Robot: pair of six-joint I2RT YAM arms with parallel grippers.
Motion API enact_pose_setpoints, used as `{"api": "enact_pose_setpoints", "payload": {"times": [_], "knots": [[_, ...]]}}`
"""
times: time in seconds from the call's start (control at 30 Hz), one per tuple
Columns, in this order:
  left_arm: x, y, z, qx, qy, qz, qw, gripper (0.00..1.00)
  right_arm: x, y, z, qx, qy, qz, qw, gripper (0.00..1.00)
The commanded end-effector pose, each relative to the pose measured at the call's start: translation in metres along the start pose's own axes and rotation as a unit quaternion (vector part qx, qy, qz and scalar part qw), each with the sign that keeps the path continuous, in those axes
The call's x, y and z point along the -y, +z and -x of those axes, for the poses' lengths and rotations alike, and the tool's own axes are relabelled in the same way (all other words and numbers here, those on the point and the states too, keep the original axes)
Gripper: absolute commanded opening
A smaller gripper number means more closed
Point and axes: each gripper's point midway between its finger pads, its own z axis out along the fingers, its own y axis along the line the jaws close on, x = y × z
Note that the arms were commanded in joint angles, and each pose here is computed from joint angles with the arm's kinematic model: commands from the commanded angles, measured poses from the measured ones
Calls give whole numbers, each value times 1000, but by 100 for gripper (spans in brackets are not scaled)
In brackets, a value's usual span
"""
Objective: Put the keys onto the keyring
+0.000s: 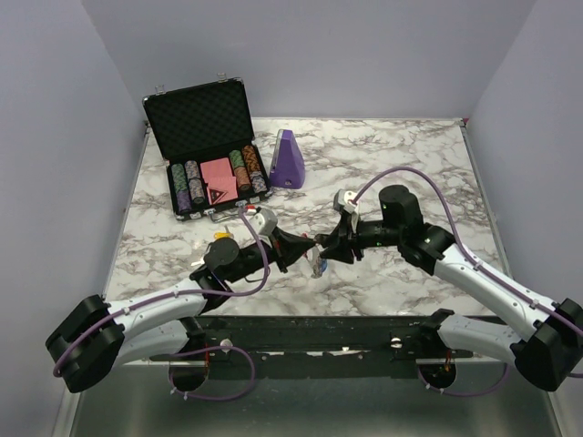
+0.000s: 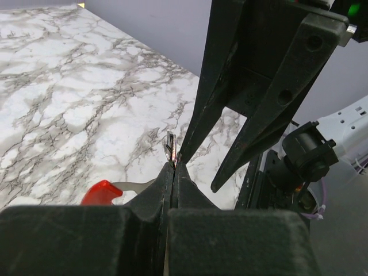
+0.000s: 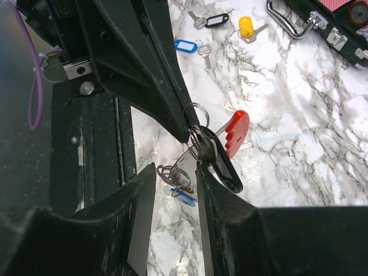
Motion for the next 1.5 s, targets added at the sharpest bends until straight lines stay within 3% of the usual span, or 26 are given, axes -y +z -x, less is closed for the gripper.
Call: {"api": "enact_pose_setpoints", "payload": {"times": [0.0, 0.33, 0.83, 1.2, 1.47], "knots": [[6, -1, 26, 66, 4, 2, 998, 0, 7, 4, 2, 12, 36, -20, 999, 43], [4, -7, 31, 104, 14, 18, 994, 0, 2, 6, 5, 48, 126, -12, 991, 46], [4, -8, 35, 131, 15, 19, 991, 0, 0, 9, 25, 98, 201, 13, 975, 50], [-9, -10, 39, 150, -22, 61, 987, 0, 24, 11, 25, 126, 307, -50, 942, 54], [-14, -7, 39, 161, -56, 72, 983, 0, 22, 9, 33, 144, 315, -43, 937, 55]]}}
